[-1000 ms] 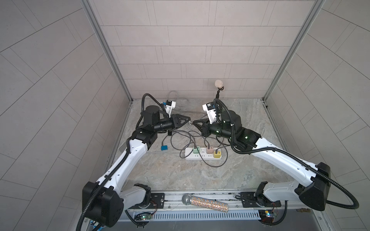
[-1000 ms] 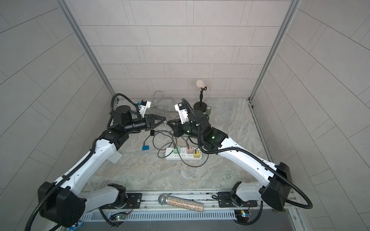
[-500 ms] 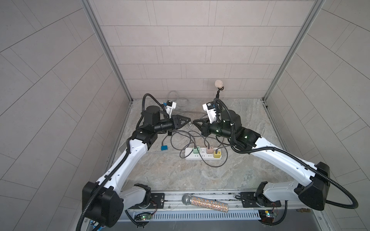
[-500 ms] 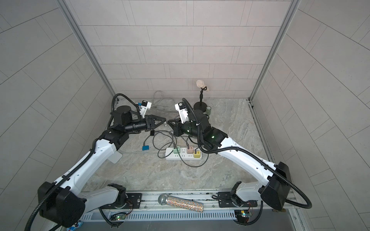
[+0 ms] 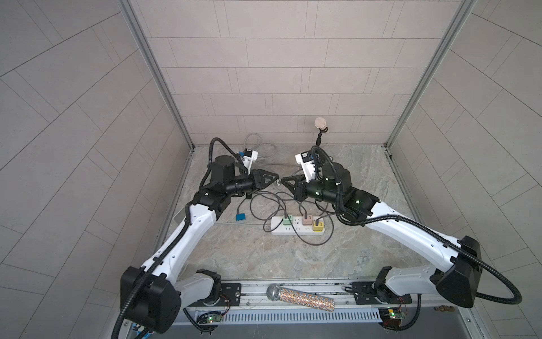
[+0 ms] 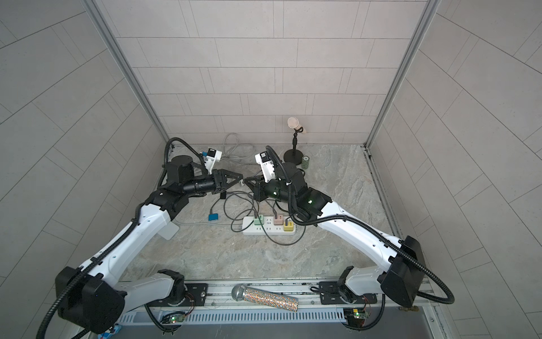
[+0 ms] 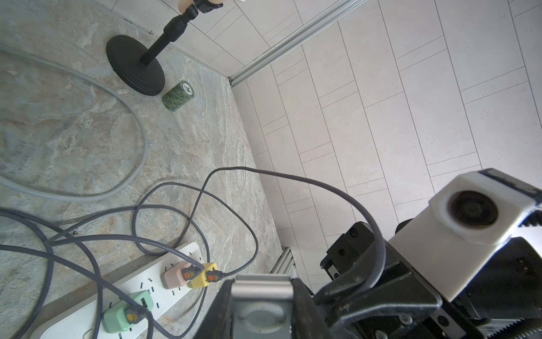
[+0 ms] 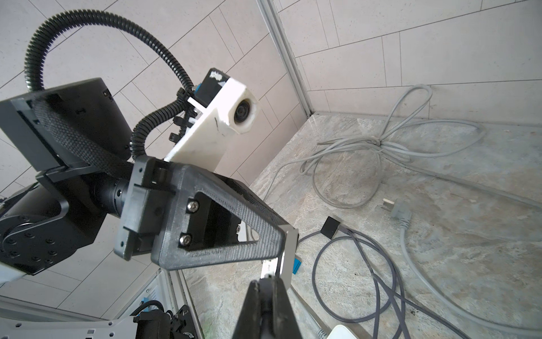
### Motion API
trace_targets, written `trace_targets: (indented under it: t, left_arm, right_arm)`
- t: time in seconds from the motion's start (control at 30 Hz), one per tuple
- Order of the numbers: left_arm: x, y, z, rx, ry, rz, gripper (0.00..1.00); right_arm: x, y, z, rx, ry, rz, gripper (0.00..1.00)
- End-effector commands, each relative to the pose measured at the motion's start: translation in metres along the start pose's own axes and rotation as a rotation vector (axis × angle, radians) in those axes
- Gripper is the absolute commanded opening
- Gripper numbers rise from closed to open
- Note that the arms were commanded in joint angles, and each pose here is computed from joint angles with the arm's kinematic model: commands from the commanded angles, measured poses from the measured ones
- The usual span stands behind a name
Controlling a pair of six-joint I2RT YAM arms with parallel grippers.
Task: Charge mp3
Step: Insert the charging cable into the MP3 player.
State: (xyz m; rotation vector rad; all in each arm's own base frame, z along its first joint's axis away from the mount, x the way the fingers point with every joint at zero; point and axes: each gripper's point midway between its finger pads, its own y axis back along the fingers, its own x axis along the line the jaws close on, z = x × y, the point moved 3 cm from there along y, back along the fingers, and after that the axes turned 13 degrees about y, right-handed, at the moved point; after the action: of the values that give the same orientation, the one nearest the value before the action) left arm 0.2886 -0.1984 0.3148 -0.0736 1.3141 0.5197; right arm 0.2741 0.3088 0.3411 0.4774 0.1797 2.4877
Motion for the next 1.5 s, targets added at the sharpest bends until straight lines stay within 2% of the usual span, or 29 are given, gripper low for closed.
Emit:
trace_targets:
  t: [0.0, 0.3, 0.53, 0.87, 1.07, 1.27, 1.47]
  left_arm:
    - [-0.037, 0.008, 0.003, -0.003, -0.100, -0.094, 0.03]
    - [-0.043, 0.009, 0.003, -0.008, -0.108, -0.107, 0.04]
    - [-0.060, 0.015, 0.008, -0.034, -0.129, -0.139, 0.03]
    - [-0.090, 0.025, 0.012, -0.070, -0.159, -0.223, 0.02]
    - [-0.098, 0.017, -0.001, -0.024, -0.205, -0.198, 0.01]
    - [-0.112, 0.019, -0.004, -0.014, -0.226, -0.235, 0.01]
    - [-0.120, 0.009, -0.021, 0.060, -0.272, -0.242, 0.01]
  right_arm:
    - [-0.008, 0.004, -0.013, 0.045, -0.007, -0.033, 0.00]
    - [-0.010, -0.001, -0.020, 0.069, -0.007, -0.030, 0.00]
    - [-0.015, -0.011, -0.041, 0.186, 0.053, -0.071, 0.00]
    - [-0.024, -0.023, -0.061, 0.266, 0.065, -0.106, 0.00]
    - [-0.025, -0.034, -0.074, 0.337, 0.089, -0.117, 0.00]
    - [-0.027, -0.044, -0.087, 0.372, 0.078, -0.099, 0.00]
    - [-0.026, -0.052, -0.094, 0.408, 0.078, -0.075, 0.00]
